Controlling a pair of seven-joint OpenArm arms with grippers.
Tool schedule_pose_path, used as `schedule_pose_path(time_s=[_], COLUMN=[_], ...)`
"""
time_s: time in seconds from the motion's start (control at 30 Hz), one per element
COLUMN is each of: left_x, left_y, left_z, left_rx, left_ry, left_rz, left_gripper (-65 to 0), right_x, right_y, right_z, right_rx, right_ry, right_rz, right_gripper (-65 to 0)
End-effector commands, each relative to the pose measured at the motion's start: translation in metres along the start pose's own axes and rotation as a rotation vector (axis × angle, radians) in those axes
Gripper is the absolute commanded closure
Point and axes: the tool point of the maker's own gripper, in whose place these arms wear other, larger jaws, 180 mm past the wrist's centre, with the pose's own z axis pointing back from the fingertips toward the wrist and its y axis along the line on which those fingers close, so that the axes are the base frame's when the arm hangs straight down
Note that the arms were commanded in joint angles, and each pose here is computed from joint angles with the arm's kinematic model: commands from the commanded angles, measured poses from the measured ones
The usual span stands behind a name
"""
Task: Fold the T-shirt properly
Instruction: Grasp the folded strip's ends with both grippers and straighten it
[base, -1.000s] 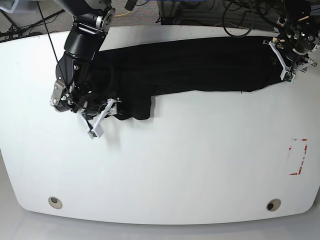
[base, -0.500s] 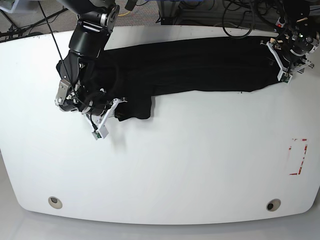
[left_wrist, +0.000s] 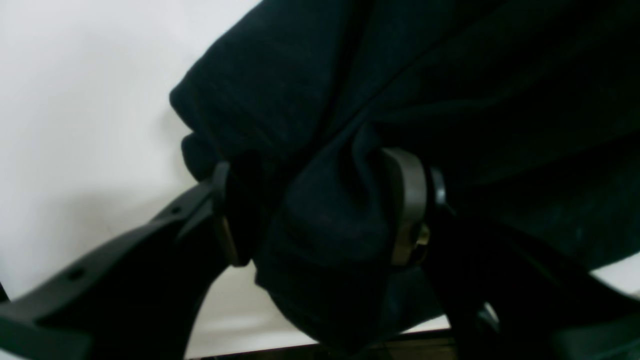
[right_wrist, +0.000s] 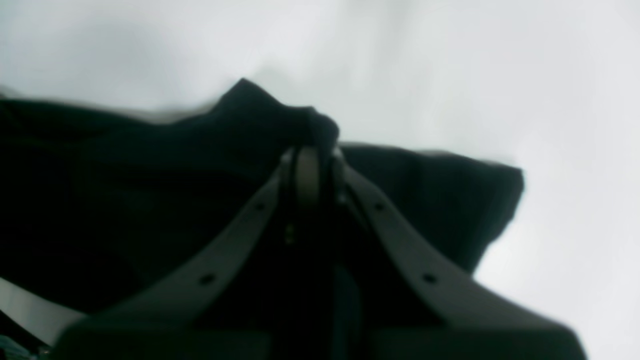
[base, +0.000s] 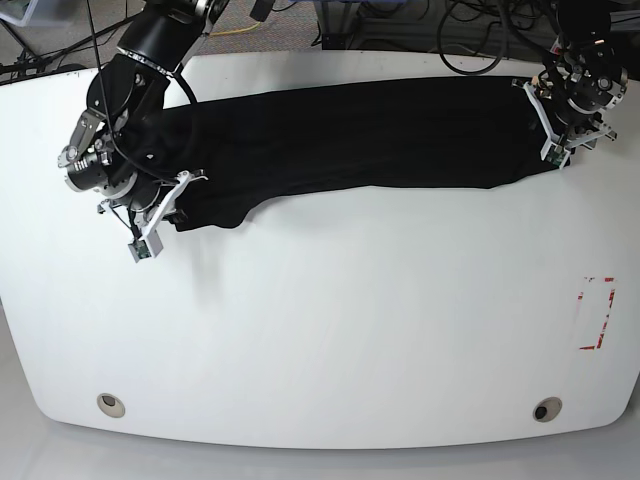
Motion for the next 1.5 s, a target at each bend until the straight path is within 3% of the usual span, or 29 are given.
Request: schedule_pose_path(time_s=[0.0,0.23,0.37,0.53,0.67,0.87,1.1,1.2,1.33,1.47], left_x=[0.000,0.000,0.001,0.014,0.026,0.052,0.071,0.072,0.072,0.072], left_y=[0.008,0.014,0.016,0.021,0.028,0.039,0.043,0.044,0.044,0.043], left_z=[0.003,0.005,0.005,0.005,0.006,0.006,0.006,0.006,0.006,0.007], left_rx=[0.023,0.032,0.034,0.047,0.065,0.091,0.103,0.105,0.105,0.099], left_ry=[0.005,0.008,0.007,-0.025,-0.053,-0.113,-0.158,-0.161,-0.161,-0.166], left_rz=[-0.014,-0.031,-0.034,-0.032,-0.026,-0.013,0.003,0.003,0.003,0.013], left_gripper=[-32.8,-32.9,-32.9,-33.1,-33.2,-33.2,-33.2,-33.2,-33.2,-33.2], right_x=[0.005,-0.030,-0.043,-0.053,-0.055,-0.037,-0.024,-0.026,-0.042,-0.048], right_y=[-0.009,-0.015,-0.035,-0.062,-0.068,-0.041,0.020,0.042,0.045,0.039], right_z=[0.009,0.012,0.023,0.032,0.039,0.056,0.045,0.034,0.016,0.000], right_rx=[-0.030,-0.044,-0.095,-0.151,-0.163,-0.105,0.141,0.197,0.175,0.131], right_ry=[-0.024,0.054,0.053,0.023,0.025,-0.065,-0.126,-0.101,-0.018,0.032], right_rz=[0.015,0.006,-0.034,-0.076,-0.067,-0.015,-0.015,0.001,0.002,0.026], right_gripper=[0.0,-0.5,-15.4,-40.3,-52.5,-50.9,-50.9,-50.9,-49.9,-38.7])
